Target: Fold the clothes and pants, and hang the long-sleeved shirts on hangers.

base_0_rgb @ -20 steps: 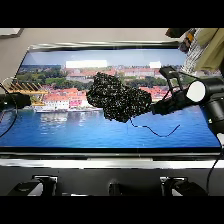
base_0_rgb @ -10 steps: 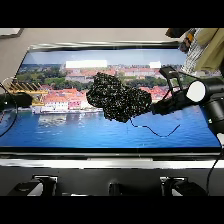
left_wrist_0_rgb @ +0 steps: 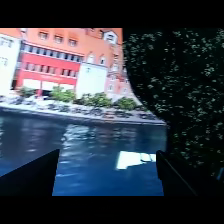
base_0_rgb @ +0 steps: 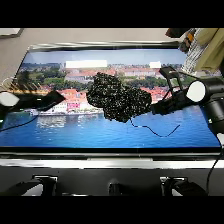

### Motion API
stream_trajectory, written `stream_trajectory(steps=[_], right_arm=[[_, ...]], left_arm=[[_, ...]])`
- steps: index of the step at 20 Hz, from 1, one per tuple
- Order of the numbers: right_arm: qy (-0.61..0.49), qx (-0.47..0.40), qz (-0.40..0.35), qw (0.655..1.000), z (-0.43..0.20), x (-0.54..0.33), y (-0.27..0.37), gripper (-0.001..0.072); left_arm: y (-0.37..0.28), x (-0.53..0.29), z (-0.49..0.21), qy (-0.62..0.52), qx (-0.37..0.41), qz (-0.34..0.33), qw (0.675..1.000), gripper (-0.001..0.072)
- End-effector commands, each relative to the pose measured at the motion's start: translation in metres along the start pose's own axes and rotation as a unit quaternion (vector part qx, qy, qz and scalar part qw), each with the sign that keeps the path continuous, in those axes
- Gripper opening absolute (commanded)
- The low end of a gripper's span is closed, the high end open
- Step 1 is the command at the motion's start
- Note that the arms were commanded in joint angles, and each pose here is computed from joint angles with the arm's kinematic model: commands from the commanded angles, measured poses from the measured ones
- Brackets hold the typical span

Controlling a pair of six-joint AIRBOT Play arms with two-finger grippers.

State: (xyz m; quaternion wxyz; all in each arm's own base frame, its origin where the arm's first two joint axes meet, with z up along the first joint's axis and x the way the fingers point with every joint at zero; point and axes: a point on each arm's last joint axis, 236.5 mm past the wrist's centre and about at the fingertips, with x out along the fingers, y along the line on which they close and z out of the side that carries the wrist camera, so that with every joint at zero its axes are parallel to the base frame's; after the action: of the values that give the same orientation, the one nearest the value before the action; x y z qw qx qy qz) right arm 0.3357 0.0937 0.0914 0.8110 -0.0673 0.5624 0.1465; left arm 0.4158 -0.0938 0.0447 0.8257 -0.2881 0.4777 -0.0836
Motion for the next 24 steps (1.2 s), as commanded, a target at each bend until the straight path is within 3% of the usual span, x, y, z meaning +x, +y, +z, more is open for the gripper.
stream_trajectory(steps=[1, 5, 12, 13, 14, 15, 16, 18, 20, 22, 24], right_arm=[[0.000, 0.000, 0.000, 1.000, 0.000, 0.000, 0.000, 0.0038], [0.000, 0.000, 0.000, 1.000, 0.000, 0.000, 0.000, 0.0039], [-0.005, 0.000, -0.001, 1.000, 0.002, 0.000, 0.000, 0.0042], [-0.010, 0.000, -0.008, 1.000, 0.005, 0.001, -0.004, 0.0048], [-0.013, 0.013, -0.018, 1.000, 0.006, 0.002, -0.009, 0.0123], [-0.016, 0.034, -0.028, 0.999, 0.008, 0.004, -0.014, 0.0259], [-0.015, 0.048, -0.041, 0.998, 0.010, 0.008, -0.021, 0.0395], [-0.001, 0.054, -0.092, 0.994, 0.008, 0.018, -0.047, 0.0445], [-0.008, 0.120, -0.142, 0.983, 0.011, 0.027, -0.082, 0.0620], [0.008, 0.251, -0.082, 0.964, 0.005, 0.057, -0.101, 0.0622], [0.017, 0.354, 0.071, 0.932, 0.015, 0.093, -0.094, 0.0622]], left_arm=[[-0.031, 0.076, -0.003, 0.013, -0.110, -0.100, 0.989, 0.0720], [-0.037, 0.142, -0.039, 0.067, -0.177, -0.112, 0.976, 0.0720], [-0.070, 0.188, -0.048, 0.096, -0.157, -0.127, 0.975, 0.0703], [-0.070, 0.193, -0.051, 0.099, -0.156, -0.126, 0.975, 0.0570], [-0.069, 0.196, -0.054, 0.104, -0.158, -0.124, 0.974, 0.0282], [-0.068, 0.196, -0.055, 0.105, -0.156, -0.123, 0.974, 0.0037], [-0.068, 0.196, -0.054, 0.104, -0.156, -0.123, 0.975, 0.0029], [-0.069, 0.195, -0.053, 0.103, -0.155, -0.124, 0.975, 0.0029], [-0.069, 0.195, -0.054, 0.105, -0.155, -0.125, 0.974, 0.0029], [-0.070, 0.195, -0.055, 0.107, -0.155, -0.125, 0.974, 0.0029], [-0.070, 0.195, -0.055, 0.107, -0.155, -0.125, 0.974, 0.0029]])
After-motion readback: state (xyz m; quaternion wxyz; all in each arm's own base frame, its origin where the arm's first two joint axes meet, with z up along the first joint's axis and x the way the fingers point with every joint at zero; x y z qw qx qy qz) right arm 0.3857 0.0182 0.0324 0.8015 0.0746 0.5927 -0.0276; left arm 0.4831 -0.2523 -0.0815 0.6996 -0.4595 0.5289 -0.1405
